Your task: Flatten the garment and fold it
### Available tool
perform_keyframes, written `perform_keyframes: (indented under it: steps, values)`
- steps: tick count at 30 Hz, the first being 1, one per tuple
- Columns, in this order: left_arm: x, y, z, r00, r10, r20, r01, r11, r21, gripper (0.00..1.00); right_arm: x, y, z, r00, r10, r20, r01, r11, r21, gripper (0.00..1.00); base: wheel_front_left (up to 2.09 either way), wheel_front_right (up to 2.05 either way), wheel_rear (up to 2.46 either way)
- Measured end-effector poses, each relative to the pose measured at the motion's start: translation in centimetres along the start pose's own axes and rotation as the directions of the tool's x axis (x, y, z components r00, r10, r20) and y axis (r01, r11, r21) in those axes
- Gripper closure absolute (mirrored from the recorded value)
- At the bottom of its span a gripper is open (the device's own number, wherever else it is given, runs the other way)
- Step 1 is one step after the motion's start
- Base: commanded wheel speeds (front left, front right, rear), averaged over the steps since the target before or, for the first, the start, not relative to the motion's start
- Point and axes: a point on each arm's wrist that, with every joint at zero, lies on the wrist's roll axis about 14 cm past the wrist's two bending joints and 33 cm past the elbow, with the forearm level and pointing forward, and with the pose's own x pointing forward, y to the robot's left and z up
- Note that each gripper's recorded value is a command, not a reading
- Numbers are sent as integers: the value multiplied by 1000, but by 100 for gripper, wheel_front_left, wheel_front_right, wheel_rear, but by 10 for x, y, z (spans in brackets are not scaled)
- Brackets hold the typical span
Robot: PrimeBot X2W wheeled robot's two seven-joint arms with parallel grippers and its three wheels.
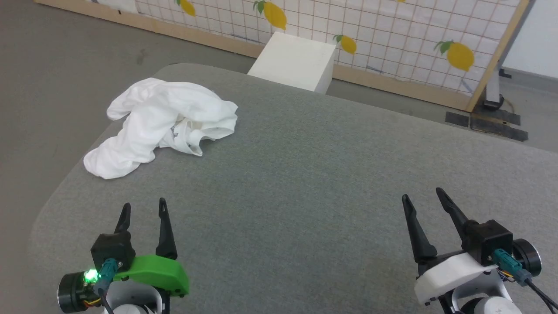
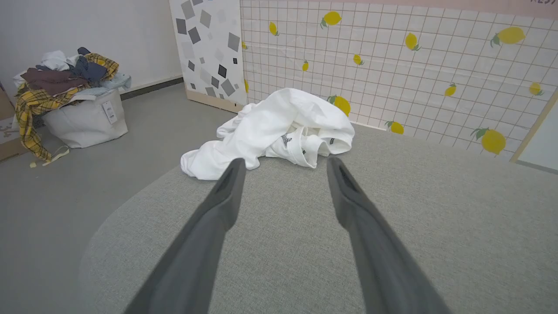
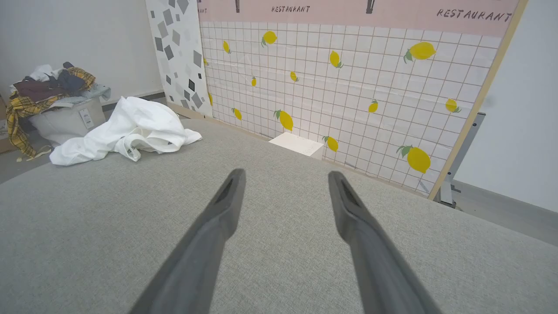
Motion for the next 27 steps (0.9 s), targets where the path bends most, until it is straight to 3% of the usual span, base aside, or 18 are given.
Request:
perform_keyframes:
  steps: [27]
  values:
    - [-31,55,0,982,186,19,-185,982,-22,0,26,52,7,986,162,40,-163,987,17,0,0,0,0]
